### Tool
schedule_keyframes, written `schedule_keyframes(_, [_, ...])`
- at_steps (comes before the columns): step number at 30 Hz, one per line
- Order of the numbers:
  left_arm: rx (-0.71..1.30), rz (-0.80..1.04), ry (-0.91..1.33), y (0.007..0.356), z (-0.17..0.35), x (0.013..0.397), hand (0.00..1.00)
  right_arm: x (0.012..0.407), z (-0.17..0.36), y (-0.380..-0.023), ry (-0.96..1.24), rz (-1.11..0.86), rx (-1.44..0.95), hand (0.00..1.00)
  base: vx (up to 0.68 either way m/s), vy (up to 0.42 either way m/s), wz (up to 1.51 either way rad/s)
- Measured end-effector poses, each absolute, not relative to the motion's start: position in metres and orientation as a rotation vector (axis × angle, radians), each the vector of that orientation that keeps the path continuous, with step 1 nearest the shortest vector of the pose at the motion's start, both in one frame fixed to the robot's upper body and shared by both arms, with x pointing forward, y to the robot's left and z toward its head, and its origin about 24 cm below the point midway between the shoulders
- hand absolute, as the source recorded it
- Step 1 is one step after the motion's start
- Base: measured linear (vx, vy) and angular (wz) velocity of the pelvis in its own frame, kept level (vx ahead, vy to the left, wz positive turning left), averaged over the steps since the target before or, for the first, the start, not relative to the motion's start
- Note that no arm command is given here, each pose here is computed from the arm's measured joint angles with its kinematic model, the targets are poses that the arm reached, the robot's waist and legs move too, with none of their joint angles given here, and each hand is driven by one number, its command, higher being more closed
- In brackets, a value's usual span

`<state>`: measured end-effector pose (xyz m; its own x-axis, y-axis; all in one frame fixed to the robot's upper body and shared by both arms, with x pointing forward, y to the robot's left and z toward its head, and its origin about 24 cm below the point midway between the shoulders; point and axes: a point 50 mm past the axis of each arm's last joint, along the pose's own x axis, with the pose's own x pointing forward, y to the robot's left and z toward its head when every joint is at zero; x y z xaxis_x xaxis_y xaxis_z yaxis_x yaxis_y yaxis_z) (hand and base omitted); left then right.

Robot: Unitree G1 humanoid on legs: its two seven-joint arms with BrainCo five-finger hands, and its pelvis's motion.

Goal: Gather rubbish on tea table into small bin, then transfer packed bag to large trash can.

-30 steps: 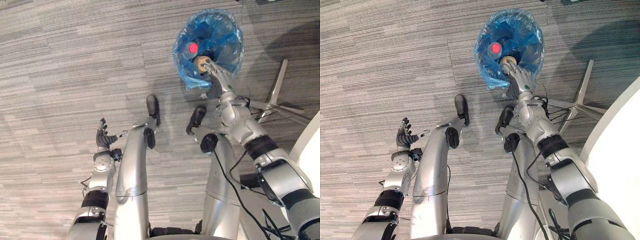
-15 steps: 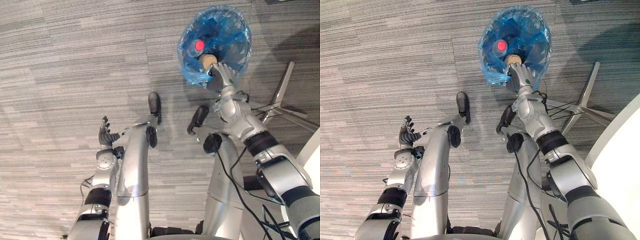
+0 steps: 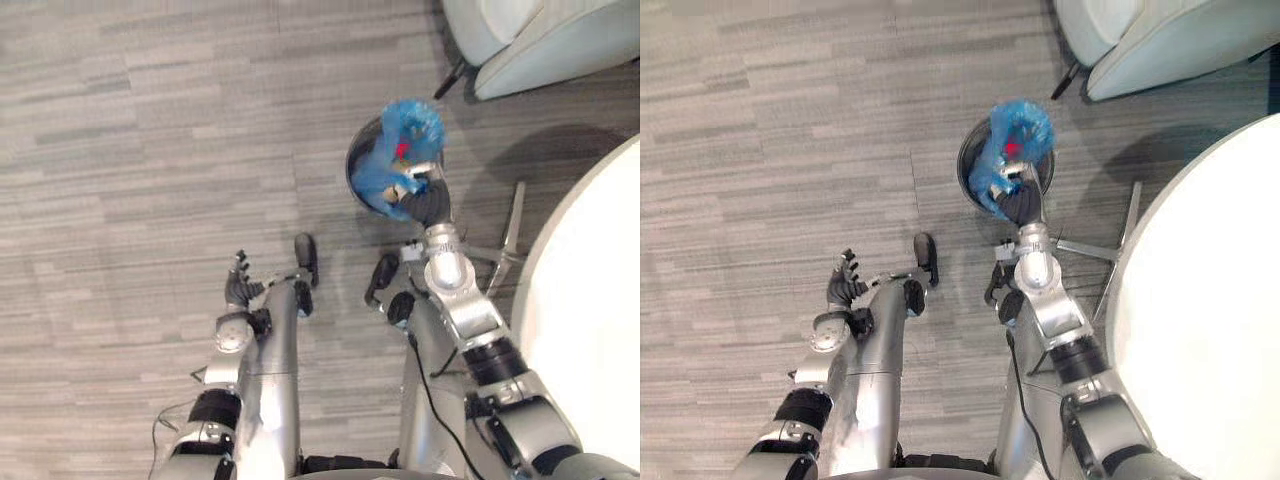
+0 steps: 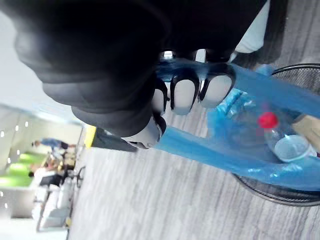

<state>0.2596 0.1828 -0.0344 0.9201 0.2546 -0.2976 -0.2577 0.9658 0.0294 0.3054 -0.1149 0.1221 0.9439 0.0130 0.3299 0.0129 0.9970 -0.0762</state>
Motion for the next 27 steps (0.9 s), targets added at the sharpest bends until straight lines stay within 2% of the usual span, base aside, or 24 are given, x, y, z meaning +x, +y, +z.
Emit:
schedule_keyframes(9, [0.024,0.251,0.627,0.182,-0.102,0.188,0.0,0.266,0.063,-0.112,-0.124,0.081,0.071,1.0,0.16,-0.029,-0.1])
schedule_keyframes(14, [0.082,0.249,0.732,0.195,-0.118,0.167,0.0,0.269,0.048,-0.121,-0.066,0.081,0.046,1.0,0.12,0.038,-0.33])
schedule_keyframes(18, [0.111,0.264,0.749,0.206,-0.119,0.16,0.0,0.271,0.049,-0.123,-0.066,0.075,0.044,1.0,0.0,0.048,-0.39])
schedule_keyframes(22, [0.119,0.289,0.679,0.215,-0.107,0.17,0.0,0.273,0.056,-0.127,-0.098,0.051,0.066,1.0,-0.13,-0.06,0.39])
schedule_keyframes(27, [0.103,0.294,0.557,0.211,-0.086,0.17,0.0,0.28,0.106,-0.112,-0.306,0.119,0.104,1.0,-0.28,-0.145,0.3])
